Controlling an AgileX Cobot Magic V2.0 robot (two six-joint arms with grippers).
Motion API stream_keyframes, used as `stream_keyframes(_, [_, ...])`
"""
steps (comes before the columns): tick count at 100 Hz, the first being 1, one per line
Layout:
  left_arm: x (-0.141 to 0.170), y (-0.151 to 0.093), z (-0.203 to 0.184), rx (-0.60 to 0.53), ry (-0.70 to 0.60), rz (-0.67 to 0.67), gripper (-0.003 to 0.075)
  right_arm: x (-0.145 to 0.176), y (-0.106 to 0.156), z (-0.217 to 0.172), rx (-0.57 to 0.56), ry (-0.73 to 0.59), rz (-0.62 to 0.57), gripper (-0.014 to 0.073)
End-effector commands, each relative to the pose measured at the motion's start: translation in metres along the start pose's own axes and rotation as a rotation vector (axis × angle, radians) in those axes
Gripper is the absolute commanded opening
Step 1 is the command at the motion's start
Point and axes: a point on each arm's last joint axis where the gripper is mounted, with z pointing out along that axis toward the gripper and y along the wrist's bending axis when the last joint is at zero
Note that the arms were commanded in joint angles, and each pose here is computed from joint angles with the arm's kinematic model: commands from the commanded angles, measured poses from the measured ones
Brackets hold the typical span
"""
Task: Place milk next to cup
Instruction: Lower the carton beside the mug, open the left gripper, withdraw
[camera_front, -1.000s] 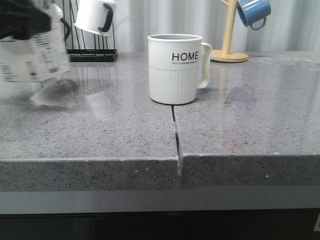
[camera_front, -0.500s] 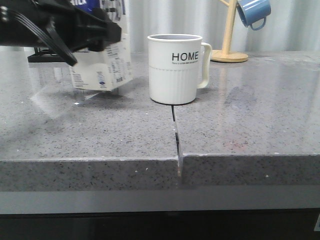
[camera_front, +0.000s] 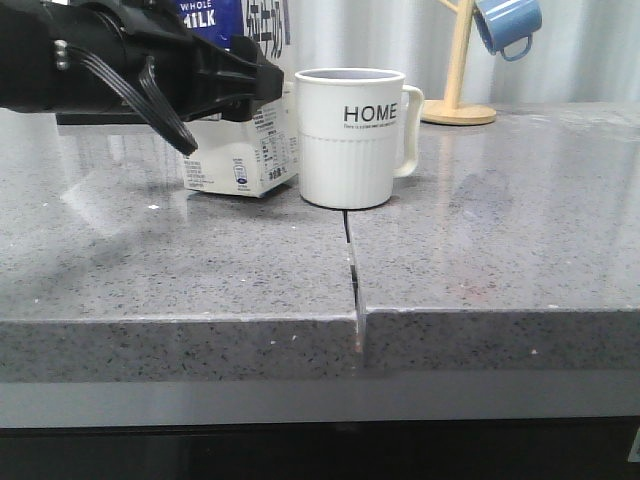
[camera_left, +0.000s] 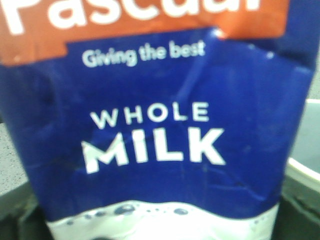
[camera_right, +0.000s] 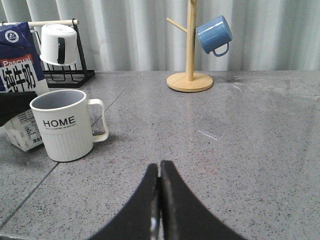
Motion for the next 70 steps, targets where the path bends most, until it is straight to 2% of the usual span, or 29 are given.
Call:
stream_keyframes(1, [-0.027, -0.004, -0.004, 0.008, -0.137, -0.005, 0.0580, -0.013, 0.001, -0.001, -0.004, -0.087, -0.005, -0.0066])
stream_keyframes(27, [-0.026, -0.003, -0.026, 0.008, -0.152, -0.004, 0.0582, -0.013, 0.001, -0.001, -0.004, -0.087, -0.005, -0.0066])
stream_keyframes(49, [-0.030, -0.004, -0.045, 0.014, -0.165, -0.005, 0.0631, -0.013, 0.001, -0.001, -0.004, -0.087, -0.005, -0.0066])
stream_keyframes(70, [-0.031, -0.010, -0.066, 0.036, -0.169, -0.006, 0.0632, -0.013, 0.001, -0.001, -0.004, -0.087, -0.005, -0.0066])
